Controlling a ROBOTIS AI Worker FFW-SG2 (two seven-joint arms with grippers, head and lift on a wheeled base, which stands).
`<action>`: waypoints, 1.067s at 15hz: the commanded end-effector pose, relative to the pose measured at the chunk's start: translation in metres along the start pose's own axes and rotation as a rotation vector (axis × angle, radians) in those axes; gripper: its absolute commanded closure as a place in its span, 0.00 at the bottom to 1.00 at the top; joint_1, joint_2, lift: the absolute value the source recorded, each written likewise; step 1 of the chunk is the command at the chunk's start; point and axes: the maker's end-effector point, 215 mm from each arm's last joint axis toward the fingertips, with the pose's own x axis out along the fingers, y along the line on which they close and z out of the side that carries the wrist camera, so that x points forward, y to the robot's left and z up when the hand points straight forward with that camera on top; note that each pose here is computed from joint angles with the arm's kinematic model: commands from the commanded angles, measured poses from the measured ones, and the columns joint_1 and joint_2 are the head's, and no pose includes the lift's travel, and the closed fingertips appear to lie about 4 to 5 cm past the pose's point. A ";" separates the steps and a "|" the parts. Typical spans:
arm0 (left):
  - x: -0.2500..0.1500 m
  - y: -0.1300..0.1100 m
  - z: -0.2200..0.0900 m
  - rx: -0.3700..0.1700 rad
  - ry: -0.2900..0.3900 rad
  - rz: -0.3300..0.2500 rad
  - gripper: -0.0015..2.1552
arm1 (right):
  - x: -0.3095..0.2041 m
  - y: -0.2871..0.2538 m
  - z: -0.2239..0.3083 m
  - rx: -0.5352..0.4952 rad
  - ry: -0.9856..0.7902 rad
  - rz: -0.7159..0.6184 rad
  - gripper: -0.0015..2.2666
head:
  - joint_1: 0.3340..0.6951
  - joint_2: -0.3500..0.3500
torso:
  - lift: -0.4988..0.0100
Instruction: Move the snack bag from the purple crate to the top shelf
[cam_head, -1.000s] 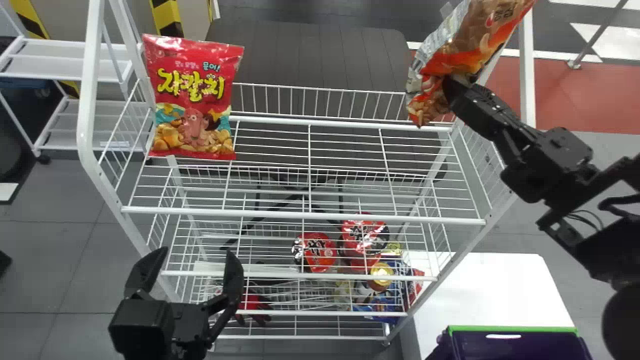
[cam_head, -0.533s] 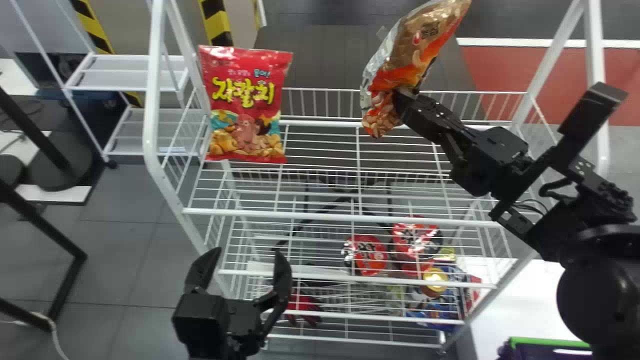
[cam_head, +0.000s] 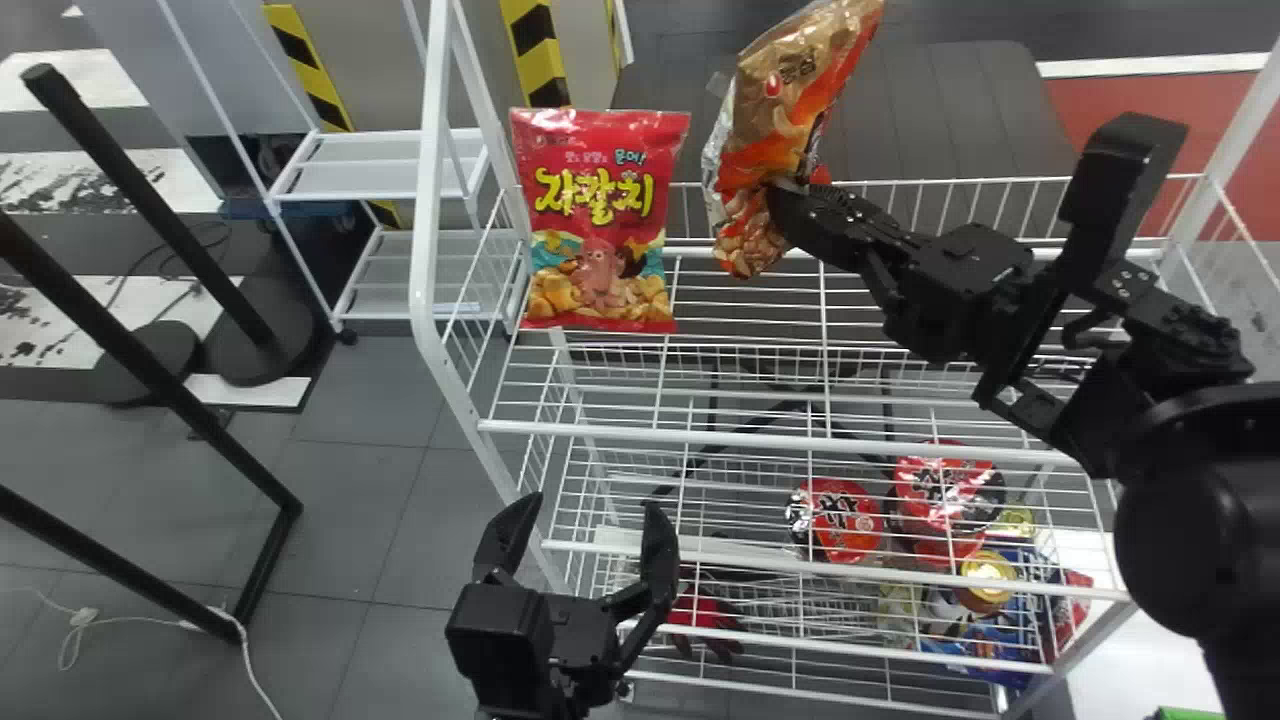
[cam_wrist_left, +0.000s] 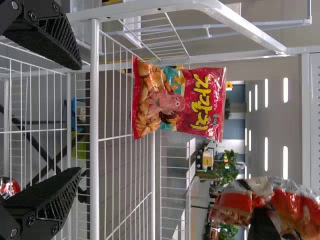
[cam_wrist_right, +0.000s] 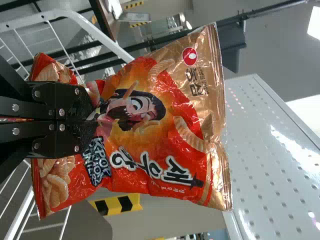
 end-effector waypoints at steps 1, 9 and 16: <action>0.000 0.001 0.001 -0.003 -0.006 -0.005 0.04 | 0.007 -0.003 -0.008 0.003 0.026 -0.006 0.80 | 1.00 0.79 | 0.98; -0.004 0.000 -0.001 -0.004 -0.006 -0.018 0.04 | 0.020 -0.036 -0.034 0.056 0.075 -0.062 0.80 | 1.00 0.78 | 0.98; -0.005 0.000 0.003 -0.014 -0.023 -0.019 0.04 | 0.031 -0.057 -0.054 0.111 0.111 -0.074 0.80 | 1.00 0.77 | 0.98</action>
